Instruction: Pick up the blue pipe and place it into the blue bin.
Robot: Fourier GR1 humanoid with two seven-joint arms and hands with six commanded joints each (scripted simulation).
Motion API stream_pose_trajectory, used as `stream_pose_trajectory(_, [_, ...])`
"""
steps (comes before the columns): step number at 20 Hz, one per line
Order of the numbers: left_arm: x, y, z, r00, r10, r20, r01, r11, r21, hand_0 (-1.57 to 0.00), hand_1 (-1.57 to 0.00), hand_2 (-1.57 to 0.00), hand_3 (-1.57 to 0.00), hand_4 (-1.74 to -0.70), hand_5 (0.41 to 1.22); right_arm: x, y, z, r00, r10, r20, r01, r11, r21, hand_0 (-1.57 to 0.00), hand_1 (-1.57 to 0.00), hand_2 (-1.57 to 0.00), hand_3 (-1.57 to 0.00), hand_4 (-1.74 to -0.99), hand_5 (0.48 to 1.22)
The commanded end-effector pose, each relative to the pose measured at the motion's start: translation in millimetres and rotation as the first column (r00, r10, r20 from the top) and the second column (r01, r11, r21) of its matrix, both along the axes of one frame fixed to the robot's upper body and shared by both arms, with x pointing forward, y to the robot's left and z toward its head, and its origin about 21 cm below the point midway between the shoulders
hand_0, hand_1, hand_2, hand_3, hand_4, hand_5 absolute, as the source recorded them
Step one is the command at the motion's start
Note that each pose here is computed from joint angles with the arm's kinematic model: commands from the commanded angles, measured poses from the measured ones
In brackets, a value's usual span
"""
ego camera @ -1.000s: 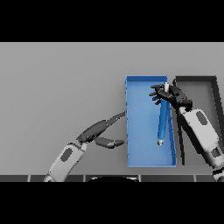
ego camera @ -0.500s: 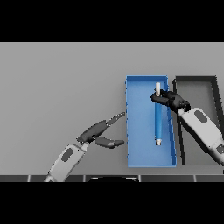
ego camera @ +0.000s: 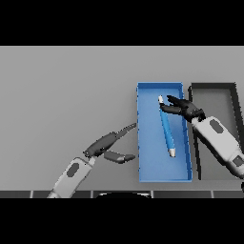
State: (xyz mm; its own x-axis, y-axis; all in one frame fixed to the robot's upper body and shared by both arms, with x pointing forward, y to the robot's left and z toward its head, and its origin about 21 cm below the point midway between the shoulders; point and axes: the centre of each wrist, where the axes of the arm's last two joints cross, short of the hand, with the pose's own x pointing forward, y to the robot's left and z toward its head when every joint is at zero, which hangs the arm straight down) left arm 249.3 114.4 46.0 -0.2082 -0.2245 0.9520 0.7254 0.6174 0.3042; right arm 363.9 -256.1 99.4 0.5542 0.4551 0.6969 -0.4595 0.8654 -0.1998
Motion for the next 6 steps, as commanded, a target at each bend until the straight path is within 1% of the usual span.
stream_pose_trajectory(1, [1.7,1.0,3.2,1.000,0.006,-0.002,-0.006,1.000,0.000,0.00,0.00,0.00,0.00,-0.89,0.476,1.6,0.3,0.4,1.000,-0.001,0.012,0.001,1.000,0.004,-0.17,-0.09,-0.03,-0.01,-1.152,0.809])
stream_pose_trajectory(2, [3.4,5.0,5.0,1.000,0.005,-0.001,-0.005,1.000,-0.006,0.00,0.00,0.00,0.00,-0.89,0.478,1.5,0.8,1.3,1.000,0.005,0.016,-0.005,1.000,-0.001,-0.21,-0.10,-0.02,0.00,-1.152,0.804])
stream_pose_trajectory(4, [3.6,2.5,10.2,1.000,0.006,-0.002,-0.006,1.000,-0.004,0.00,0.00,0.00,0.00,-0.89,0.480,-2.6,-4.0,-3.9,1.000,-0.002,0.013,0.002,1.000,0.002,-0.21,-0.10,-0.02,0.00,-1.152,0.795])
stream_pose_trajectory(6, [3.3,1.2,13.0,1.000,0.000,-0.008,0.000,1.000,-0.003,0.00,0.00,0.00,0.00,-0.89,0.480,-0.8,0.9,-0.7,1.000,0.008,0.011,-0.007,1.000,-0.013,-0.21,-0.10,-0.02,0.00,-1.152,0.798])
